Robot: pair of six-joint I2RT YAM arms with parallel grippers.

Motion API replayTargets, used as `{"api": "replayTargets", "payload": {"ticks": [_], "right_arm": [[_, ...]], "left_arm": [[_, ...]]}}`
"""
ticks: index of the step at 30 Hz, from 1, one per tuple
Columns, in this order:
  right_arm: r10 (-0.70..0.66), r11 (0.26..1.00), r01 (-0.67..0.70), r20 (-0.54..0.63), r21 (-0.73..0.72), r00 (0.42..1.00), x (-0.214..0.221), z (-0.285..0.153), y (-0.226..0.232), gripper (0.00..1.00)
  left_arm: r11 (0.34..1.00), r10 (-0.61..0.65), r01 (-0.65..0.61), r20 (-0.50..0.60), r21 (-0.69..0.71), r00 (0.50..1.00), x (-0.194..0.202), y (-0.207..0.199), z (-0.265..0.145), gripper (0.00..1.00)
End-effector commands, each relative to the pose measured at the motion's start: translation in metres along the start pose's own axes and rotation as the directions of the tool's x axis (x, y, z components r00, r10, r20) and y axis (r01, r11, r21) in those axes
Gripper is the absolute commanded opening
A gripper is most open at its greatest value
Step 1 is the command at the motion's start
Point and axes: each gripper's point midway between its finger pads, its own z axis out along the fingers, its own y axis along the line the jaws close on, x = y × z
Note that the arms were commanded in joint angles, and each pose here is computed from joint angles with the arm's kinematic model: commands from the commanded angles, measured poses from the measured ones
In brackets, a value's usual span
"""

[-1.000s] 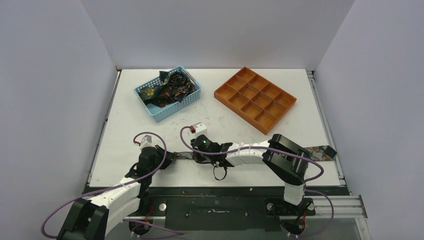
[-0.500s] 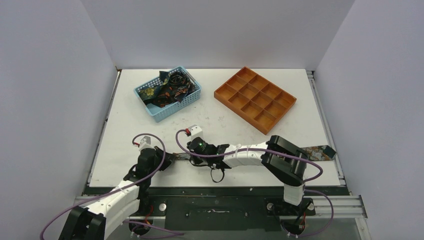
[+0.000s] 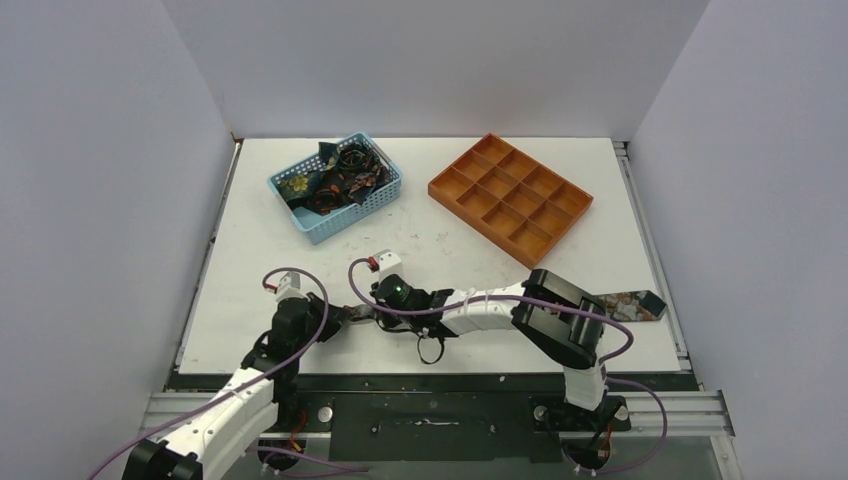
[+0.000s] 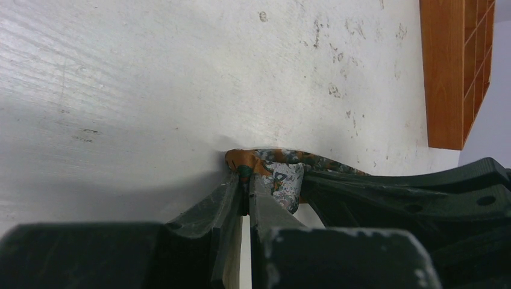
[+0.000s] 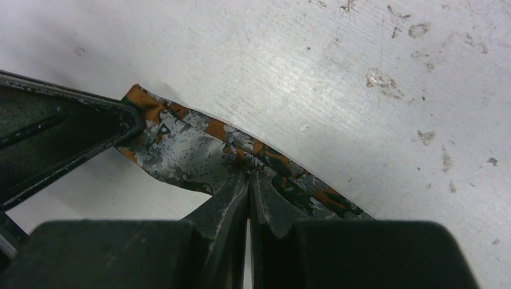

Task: Roll the ties
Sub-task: Roll the tie at the center of the board.

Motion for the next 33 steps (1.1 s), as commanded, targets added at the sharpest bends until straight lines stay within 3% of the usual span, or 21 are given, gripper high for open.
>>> {"api": "replayTargets", "payload": {"ticks": [1, 6, 20, 33], "right_arm": [[0.049, 0.998, -0.052, -0.075, -0.032, 0.996, 0.026, 0.016, -0.001, 0.05], [0.095, 0.993, -0.101, -0.097, -0.061, 0.991, 0.034, 0.027, 0.002, 0.05], [0.159, 0.987, -0.161, -0.119, -0.009, 0.980, 0.053, 0.027, -0.016, 0.05], [0.208, 0.972, -0.222, -0.161, -0.074, 0.965, 0.062, 0.042, -0.006, 0.05]], "left_arm": [[0.996, 0.038, -0.038, 0.001, 0.085, 0.999, -0.009, -0.033, -0.007, 0.00], [0.994, 0.077, -0.076, -0.004, 0.082, 0.997, -0.011, -0.042, -0.015, 0.00], [0.990, 0.142, -0.141, 0.145, -0.018, 0.979, -0.052, -0.043, -0.037, 0.00], [0.960, 0.251, -0.266, 0.154, 0.086, 0.956, -0.054, -0.093, -0.041, 0.00]]}}
